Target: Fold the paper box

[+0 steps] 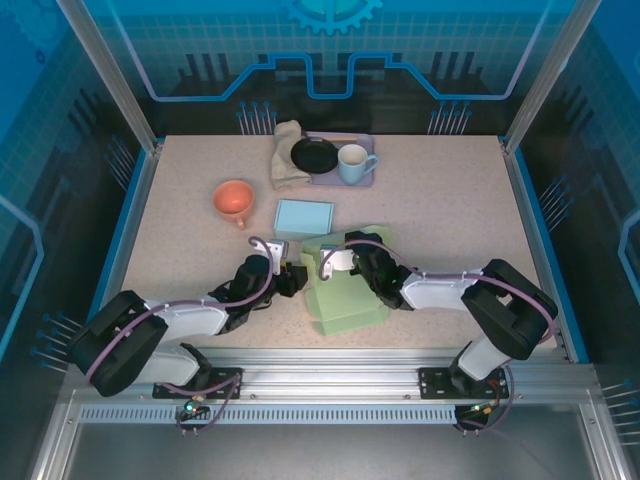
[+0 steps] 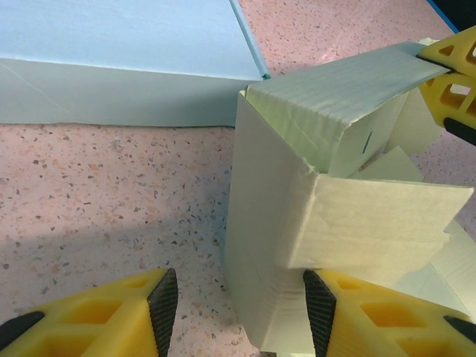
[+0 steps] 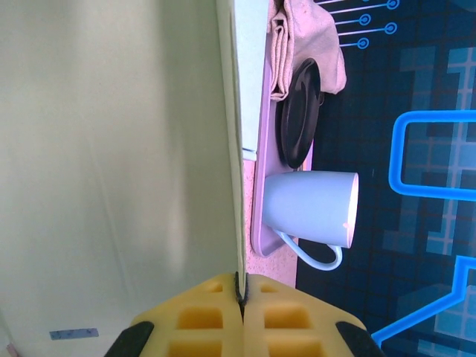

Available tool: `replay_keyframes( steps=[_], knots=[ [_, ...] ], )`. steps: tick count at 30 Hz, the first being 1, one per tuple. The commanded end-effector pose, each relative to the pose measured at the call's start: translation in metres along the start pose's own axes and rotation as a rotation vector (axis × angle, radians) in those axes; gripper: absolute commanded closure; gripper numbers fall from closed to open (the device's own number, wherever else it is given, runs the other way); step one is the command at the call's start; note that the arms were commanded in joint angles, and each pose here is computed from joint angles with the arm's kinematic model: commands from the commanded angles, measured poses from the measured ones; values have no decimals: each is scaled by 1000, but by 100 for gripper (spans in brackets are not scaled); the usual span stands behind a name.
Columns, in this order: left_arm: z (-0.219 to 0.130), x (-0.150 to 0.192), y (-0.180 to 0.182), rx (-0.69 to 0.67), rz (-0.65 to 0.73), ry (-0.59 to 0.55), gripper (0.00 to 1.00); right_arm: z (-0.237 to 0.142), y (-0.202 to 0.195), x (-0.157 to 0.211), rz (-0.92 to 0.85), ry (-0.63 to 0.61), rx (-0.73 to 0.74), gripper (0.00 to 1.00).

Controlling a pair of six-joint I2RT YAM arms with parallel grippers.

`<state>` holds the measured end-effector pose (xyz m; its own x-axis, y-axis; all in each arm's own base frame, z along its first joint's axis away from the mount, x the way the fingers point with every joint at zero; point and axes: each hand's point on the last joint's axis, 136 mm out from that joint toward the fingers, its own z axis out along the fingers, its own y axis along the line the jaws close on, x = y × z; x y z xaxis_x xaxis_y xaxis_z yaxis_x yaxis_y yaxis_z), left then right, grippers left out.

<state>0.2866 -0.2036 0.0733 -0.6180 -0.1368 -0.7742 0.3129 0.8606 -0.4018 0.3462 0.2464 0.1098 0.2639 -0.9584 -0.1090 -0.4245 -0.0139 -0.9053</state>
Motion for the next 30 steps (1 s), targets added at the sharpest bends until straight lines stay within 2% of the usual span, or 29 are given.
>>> replay_keyframes(
  steps=[1, 15, 24, 30],
  knots=[
    [1, -14, -12, 30, -10, -24, 48, -4, 0, -9, 34, -30, 31, 100],
    [5, -13, -18, 21, -8, -20, 47, -8, 9, -10, 76, -32, 58, 100],
    [11, -9, 0, -88, -16, -3, 37, -4, 26, -10, 59, -23, 26, 100],
    [13, -6, 1, -95, -13, 8, 36, -10, 21, -12, 75, -37, 39, 100]
  ],
)
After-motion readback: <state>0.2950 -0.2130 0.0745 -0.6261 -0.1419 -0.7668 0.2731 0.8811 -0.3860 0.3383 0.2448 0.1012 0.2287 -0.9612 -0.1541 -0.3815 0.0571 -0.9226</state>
